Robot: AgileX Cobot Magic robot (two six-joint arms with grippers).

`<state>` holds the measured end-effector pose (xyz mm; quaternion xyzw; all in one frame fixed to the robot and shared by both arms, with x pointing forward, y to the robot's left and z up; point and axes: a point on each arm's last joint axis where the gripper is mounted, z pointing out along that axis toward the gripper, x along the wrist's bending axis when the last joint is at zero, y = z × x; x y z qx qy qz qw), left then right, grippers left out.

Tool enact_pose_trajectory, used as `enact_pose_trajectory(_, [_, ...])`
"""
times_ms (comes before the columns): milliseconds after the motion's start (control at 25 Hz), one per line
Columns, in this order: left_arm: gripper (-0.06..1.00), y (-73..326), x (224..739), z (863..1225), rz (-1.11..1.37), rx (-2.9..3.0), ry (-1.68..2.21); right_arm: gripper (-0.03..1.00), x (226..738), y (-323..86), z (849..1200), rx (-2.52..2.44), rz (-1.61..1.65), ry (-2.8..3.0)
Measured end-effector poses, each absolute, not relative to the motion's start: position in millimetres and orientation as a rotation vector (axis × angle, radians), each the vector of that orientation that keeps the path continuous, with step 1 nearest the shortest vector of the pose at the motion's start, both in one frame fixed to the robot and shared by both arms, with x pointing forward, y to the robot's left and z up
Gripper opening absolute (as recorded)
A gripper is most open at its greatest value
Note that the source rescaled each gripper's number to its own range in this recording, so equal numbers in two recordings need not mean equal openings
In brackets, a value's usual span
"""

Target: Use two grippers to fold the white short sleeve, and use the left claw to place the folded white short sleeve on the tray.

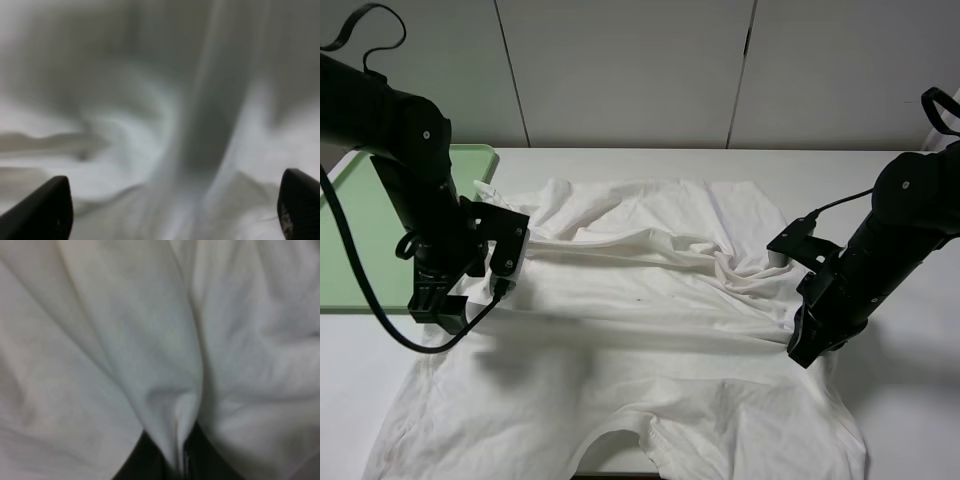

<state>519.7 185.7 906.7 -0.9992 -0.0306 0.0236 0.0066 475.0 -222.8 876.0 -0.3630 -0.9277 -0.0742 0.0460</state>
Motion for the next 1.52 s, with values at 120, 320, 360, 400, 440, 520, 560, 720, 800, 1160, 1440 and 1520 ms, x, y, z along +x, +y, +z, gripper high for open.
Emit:
enact_pose_trajectory(120, [0.81,189.6,510.6,898.0,0.107,-3.114,-0.088,0.00,475.0,-222.8,876.0,-1.108,-0.227,-2.832])
enact_pose_trajectory(320, [0.80,197.5,497.2,879.3,0.037,-3.110,-0.046,0.00,475.0,-222.8,876.0,-1.109,-0.227,-2.832])
enact_pose_trajectory(360, [0.79,197.5,497.5,878.1,0.011,-3.116,-0.053,0.00,475.0,-222.8,876.0,-1.109,-0.227,-2.832])
enact_pose_trajectory(400, [0.79,197.4,498.0,877.3,-0.011,-3.121,-0.064,0.00,475.0,-222.8,876.0,-1.109,-0.227,-2.832])
enact_pose_trajectory(440, [0.79,197.0,499.0,877.1,-0.034,-3.127,-0.079,0.00,475.0,-222.8,876.0,-1.109,-0.227,-2.832])
enact_pose_trajectory(520, [0.74,196.5,500.1,876.7,-0.060,-3.133,-0.096,0.00,475.0,-222.8,876.0,-1.109,-0.227,-2.832])
enact_pose_trajectory(560, [0.68,196.4,500.4,876.7,-0.065,-3.134,-0.104,0.00,475.0,-222.8,876.0,-1.109,-0.227,-2.832])
enact_pose_trajectory(720, [0.47,196.5,500.5,876.7,-0.065,-3.134,-0.112,0.00,475.0,-222.8,876.0,-1.109,-0.227,-2.832])
enact_pose_trajectory(800, [0.31,196.6,500.0,876.7,-0.058,-3.132,-0.114,0.00,475.0,-222.8,876.0,-1.109,-0.227,-2.832])
enact_pose_trajectory(1160, [0.01,196.6,500.1,876.7,-0.060,-3.126,-0.250,0.00,474.3,-222.8,879.4,-1.104,-0.232,-2.836])
enact_pose_trajectory(1440, [0.01,195.8,500.5,882.8,-0.093,-3.136,-0.347,0.00,474.2,-224.8,912.2,-1.112,-0.329,-2.949])
enact_pose_trajectory(1520, [0.01,192.4,501.6,899.9,-0.191,-3.181,-0.429,0.00,474.4,-225.4,916.1,-1.110,-0.339,-2.969])
